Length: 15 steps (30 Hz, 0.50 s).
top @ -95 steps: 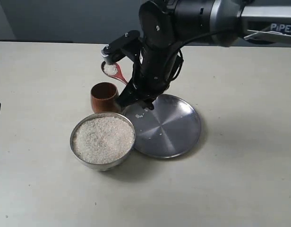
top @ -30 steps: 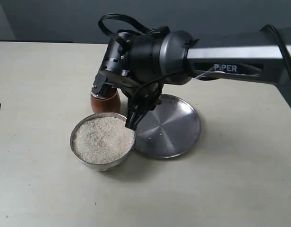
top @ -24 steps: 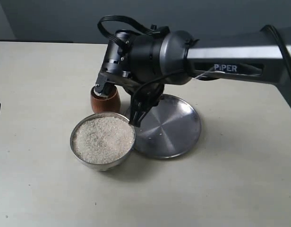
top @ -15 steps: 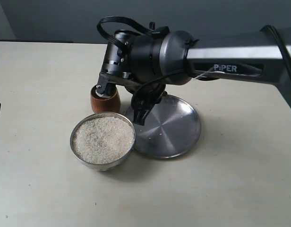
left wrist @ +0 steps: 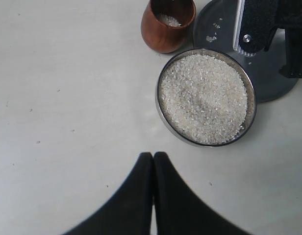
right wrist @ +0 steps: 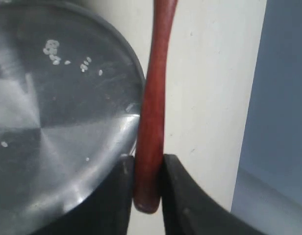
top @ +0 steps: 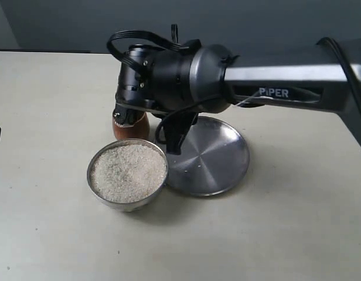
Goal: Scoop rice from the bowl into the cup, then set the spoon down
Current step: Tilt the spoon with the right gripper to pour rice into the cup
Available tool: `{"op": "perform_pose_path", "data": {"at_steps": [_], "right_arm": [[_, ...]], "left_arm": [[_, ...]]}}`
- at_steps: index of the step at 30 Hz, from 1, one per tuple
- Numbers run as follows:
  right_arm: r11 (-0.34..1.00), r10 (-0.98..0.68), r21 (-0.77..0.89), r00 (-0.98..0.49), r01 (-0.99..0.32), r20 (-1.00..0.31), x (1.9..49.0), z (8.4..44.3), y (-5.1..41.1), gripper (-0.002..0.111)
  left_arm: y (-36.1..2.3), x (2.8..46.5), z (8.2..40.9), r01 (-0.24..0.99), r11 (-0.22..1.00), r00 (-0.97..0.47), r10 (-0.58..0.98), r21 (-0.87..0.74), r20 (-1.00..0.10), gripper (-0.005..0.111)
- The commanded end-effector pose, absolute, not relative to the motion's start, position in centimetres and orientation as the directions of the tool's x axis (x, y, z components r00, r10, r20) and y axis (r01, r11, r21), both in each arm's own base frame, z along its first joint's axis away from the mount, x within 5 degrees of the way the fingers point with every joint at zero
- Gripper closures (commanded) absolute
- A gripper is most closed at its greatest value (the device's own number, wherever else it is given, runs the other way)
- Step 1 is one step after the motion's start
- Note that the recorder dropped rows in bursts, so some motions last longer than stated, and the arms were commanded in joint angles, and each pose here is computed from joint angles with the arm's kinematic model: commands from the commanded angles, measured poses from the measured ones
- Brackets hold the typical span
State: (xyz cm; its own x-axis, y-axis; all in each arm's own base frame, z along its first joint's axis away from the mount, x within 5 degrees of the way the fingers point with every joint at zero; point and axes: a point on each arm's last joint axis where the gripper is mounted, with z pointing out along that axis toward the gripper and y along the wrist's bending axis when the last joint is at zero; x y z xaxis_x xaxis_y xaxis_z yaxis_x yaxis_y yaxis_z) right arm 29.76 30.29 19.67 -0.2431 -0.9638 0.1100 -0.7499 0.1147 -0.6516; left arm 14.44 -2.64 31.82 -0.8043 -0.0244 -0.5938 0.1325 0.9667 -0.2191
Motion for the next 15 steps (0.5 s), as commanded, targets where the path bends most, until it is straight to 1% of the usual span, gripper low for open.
{"op": "perform_pose_path", "data": {"at_steps": [1, 8, 11, 14, 15], "right_arm": [[0.091, -0.958, -0.673, -0.250, -0.734, 0.143, 29.94, 20.08, 30.06, 0.109], [0.104, -0.956, -0.665, -0.258, -0.739, 0.137, 29.85, 20.00, 30.06, 0.109], [0.144, -0.952, -0.654, -0.284, -0.743, 0.113, 29.70, 19.87, 30.09, 0.109], [0.221, -0.943, -0.631, -0.329, -0.744, 0.058, 29.60, 19.73, 30.14, 0.109], [0.290, -0.928, -0.622, -0.373, -0.727, 0.003, 29.57, 19.85, 30.19, 0.109]], "left_arm": [[-2.60, 14.44, 31.78, 0.128, 0.967, -0.803, -0.029, -0.221, -0.595, 0.106], [-2.60, 14.44, 31.78, 0.128, 0.967, -0.803, -0.029, -0.221, -0.595, 0.106], [-2.60, 14.44, 31.78, 0.128, 0.967, -0.803, -0.029, -0.221, -0.595, 0.106], [-2.60, 14.44, 31.78, 0.128, 0.967, -0.803, -0.029, -0.221, -0.595, 0.106], [-2.60, 14.44, 31.78, 0.128, 0.967, -0.803, -0.029, -0.221, -0.595, 0.106]]}}
